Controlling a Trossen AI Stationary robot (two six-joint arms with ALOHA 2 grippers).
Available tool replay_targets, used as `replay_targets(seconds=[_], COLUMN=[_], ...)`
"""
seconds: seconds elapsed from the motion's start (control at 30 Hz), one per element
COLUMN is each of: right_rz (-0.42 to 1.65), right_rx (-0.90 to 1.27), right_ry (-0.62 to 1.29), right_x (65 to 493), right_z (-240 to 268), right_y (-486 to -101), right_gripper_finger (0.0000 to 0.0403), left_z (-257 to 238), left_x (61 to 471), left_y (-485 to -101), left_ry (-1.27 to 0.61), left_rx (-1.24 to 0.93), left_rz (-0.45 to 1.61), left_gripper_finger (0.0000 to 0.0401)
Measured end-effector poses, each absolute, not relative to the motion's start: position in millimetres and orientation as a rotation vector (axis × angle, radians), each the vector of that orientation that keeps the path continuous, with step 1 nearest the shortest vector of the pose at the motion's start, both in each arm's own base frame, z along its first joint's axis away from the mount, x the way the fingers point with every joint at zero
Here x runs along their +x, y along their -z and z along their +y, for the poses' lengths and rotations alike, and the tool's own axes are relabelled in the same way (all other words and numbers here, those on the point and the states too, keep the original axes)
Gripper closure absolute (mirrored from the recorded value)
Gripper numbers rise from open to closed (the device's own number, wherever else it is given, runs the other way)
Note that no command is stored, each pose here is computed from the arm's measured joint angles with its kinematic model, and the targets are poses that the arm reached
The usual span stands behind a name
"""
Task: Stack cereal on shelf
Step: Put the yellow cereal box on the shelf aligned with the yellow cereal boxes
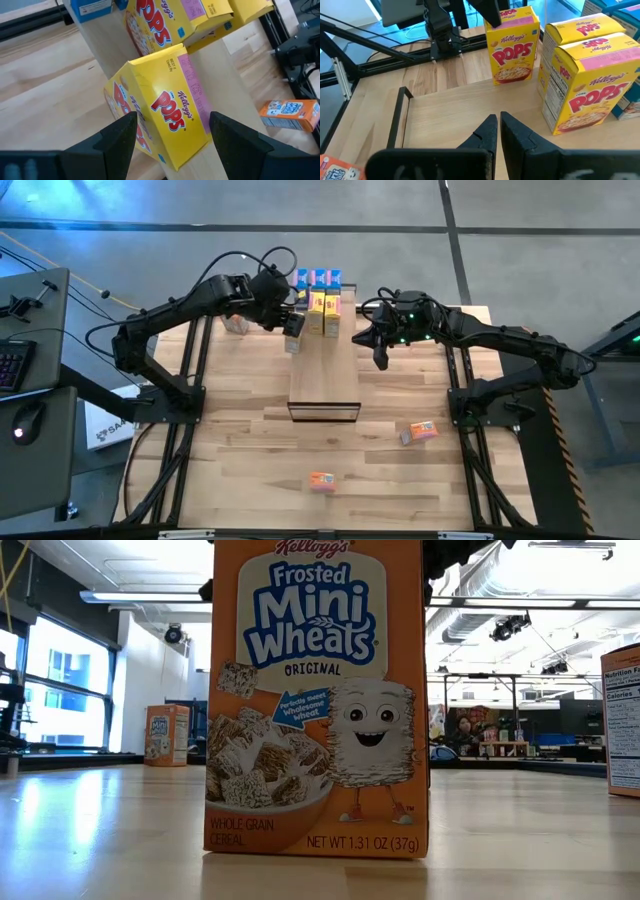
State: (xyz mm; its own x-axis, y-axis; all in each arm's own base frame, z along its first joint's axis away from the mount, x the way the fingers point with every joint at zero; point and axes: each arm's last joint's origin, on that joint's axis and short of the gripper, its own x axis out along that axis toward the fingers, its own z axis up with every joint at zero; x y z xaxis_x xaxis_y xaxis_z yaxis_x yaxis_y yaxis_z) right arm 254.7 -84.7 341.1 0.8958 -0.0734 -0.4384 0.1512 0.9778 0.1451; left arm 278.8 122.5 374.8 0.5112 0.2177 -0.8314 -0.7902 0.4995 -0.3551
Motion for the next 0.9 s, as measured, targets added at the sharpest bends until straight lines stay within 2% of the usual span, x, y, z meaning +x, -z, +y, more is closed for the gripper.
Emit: replay_targets(seconds=[0.4,0.9], right_rz=[0.447,0.446], right_rx=[0.167,0.171], right_ry=[0.115,0.116], right_x=[254.7,254.7], right_z=[-84.8,-84.8], right_y=[-341.1,-341.1], right_gripper_finger=[0.0389,0.0389], left_z=[126.7,125.5], left_x=[284.0,280.9], left_y=[-378.4,-375.9], left_ry=[-0.696,-0.673], left_rx=[-0.806,-0.737], left_rz=[0.732,0.798], left_gripper_finger=[0.016,0.016])
